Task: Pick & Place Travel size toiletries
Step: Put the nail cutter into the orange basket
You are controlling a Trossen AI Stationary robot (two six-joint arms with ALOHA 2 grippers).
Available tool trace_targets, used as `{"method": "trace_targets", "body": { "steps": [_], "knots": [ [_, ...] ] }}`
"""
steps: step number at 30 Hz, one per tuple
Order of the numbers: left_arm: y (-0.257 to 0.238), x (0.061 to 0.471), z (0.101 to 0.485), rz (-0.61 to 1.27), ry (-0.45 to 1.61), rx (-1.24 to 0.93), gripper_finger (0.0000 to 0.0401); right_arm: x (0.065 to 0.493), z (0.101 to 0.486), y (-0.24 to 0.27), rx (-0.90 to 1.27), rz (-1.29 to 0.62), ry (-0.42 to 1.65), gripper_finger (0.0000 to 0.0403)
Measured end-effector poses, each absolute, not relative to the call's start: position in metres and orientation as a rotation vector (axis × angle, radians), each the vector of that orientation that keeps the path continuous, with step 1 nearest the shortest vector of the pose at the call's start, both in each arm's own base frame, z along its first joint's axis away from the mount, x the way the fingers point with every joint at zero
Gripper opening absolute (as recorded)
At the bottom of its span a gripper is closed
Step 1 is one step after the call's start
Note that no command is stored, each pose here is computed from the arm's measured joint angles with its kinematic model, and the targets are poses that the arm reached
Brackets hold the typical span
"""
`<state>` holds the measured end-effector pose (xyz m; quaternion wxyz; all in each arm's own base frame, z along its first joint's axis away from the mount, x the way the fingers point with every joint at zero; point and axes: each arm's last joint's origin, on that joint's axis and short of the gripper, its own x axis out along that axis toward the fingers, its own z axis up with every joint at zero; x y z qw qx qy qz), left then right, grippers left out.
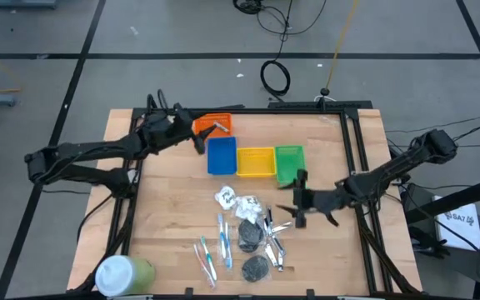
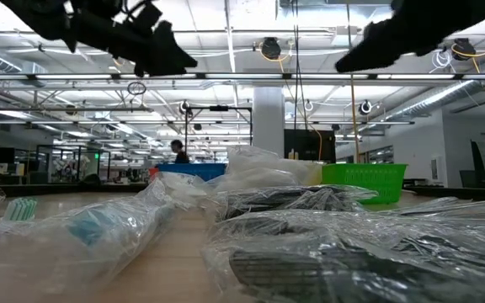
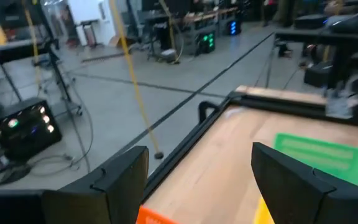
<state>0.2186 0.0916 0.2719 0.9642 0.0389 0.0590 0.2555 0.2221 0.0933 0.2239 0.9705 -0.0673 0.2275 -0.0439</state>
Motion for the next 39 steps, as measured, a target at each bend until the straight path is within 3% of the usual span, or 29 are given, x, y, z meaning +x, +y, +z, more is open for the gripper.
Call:
{"method": "trace_targets", "body": {
  "steps": [9,17,25,29,39],
  "knots": [
    [0.036,0.227,0.270,0.256,0.158,-0.008,0.0280,0.214,0.173,0.137,-0.076,-0.029,0.686,0.0247],
    [-0.020,0.252,0.246,-0.002,0.220,0.013,0.0280,0.218,0.122,0.151,-0.125,0.007,0.873,0.0247],
    [-0.055,0.258,0.238,-0.125,0.199,0.077,0.0280,0.224,0.111,0.147,-0.108,0.024,0.931,0.0240],
    [-0.058,0.257,0.238,-0.122,0.202,0.074,0.0280,0.226,0.110,0.143,-0.048,0.076,0.979,0.0202],
    [-0.055,0.258,0.238,-0.113,0.201,0.070,0.0280,0.231,0.110,0.135,0.034,0.148,1.043,0.0048]
  ]
}}
